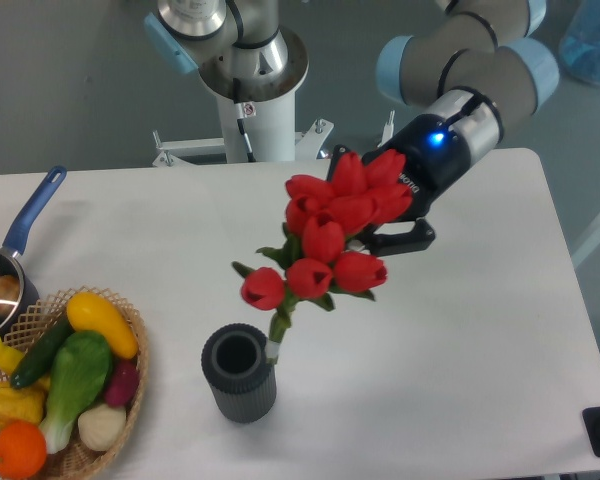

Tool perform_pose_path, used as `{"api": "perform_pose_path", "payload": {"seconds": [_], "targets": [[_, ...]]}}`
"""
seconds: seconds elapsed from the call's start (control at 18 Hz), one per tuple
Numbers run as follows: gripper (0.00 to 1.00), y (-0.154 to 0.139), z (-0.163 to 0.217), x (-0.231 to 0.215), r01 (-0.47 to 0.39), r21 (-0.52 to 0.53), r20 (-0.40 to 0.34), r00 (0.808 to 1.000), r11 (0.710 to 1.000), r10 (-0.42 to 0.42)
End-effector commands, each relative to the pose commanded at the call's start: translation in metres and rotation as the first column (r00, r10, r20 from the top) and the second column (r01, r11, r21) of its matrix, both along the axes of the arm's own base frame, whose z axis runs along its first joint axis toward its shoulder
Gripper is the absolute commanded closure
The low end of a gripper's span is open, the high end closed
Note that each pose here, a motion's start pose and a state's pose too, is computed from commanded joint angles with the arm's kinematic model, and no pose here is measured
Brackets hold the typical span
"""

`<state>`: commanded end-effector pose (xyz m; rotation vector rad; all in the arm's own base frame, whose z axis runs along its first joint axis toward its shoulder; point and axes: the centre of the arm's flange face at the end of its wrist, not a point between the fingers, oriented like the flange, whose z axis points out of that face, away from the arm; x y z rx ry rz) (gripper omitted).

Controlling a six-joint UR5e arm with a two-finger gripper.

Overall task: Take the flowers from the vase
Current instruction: 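Lift the gripped tulips straight up out of the black vase, then carry the tulip bunch away from the vase and hold it raised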

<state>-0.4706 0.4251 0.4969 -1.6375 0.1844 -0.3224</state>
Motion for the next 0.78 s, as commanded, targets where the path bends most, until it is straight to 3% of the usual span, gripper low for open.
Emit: {"api": "perform_pose_path", "payload": {"seconds": [0.17, 0.22, 0.28, 0.61, 0.78], "targets": [[1.00, -0.004, -0.004, -0.009, -0.118, -0.163, -0.111, 0.989, 0.979, 0.101], [1.00, -0.007, -0.001, -0.009, -0.202, -0.261, -0.194, 0.969, 0.944, 0.154], [1.00, -0.009, -0.001, -0.010, -0.227, -0.286, -0.215, 0.962, 0.931, 0.168], [1.00, -0.012, -0.030, -0.012, -0.232, -0.334, -0.185, 0.967, 0.914, 0.177], [1.00, -0.014, -0.046, -0.017, -0.251, -0.370, -0.255, 0.953, 0.895, 0.162]]}}
